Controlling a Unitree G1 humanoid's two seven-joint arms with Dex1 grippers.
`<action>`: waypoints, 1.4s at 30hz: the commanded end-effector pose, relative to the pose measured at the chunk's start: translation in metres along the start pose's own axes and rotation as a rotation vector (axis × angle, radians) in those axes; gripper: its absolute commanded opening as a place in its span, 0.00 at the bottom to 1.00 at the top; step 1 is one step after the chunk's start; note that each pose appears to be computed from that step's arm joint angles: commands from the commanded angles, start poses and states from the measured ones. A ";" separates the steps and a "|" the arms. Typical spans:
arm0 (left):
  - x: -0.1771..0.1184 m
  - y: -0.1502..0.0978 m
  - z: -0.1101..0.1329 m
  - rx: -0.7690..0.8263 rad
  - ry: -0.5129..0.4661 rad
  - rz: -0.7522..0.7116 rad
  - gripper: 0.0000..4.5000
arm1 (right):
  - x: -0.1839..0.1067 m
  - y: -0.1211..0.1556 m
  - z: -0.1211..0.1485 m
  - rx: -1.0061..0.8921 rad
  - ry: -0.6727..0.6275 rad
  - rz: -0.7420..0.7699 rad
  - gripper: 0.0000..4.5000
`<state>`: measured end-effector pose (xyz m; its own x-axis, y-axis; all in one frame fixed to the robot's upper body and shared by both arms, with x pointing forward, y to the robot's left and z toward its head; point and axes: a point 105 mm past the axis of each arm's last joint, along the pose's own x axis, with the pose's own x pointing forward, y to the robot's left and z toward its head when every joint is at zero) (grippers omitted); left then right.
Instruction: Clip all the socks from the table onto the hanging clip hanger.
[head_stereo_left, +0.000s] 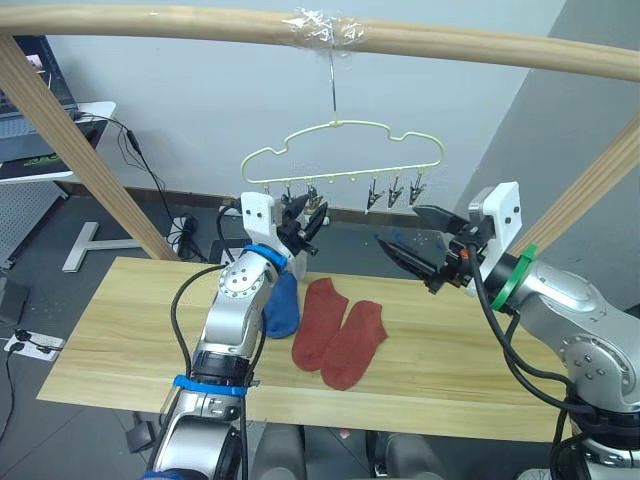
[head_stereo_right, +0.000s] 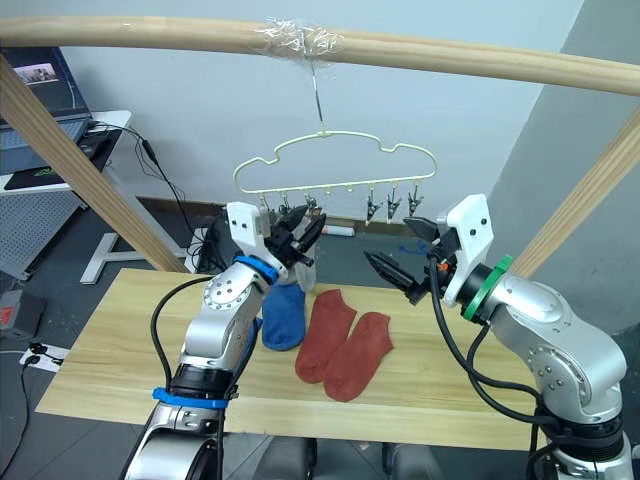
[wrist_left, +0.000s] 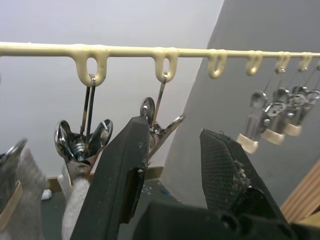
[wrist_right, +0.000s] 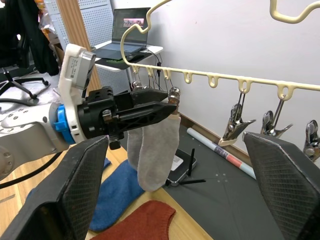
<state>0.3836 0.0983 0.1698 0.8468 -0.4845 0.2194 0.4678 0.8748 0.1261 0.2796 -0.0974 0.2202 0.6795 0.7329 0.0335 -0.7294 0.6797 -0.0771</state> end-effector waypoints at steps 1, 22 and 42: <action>0.006 -0.002 0.017 0.055 -0.068 0.003 0.42 | -0.003 -0.001 0.014 -0.029 -0.045 -0.004 1.00; -0.012 0.003 0.014 0.042 -0.040 0.026 0.42 | -0.003 -0.004 0.017 -0.027 -0.055 -0.013 1.00; 0.008 -0.002 0.015 0.030 -0.064 0.033 0.42 | -0.003 -0.002 0.020 -0.021 -0.060 -0.018 1.00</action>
<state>0.3880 0.0974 0.1724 0.8635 -0.4447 0.2377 0.4291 0.8957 0.1170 0.2827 -0.1014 0.2262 0.6980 0.7147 0.0451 -0.7123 0.6994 -0.0598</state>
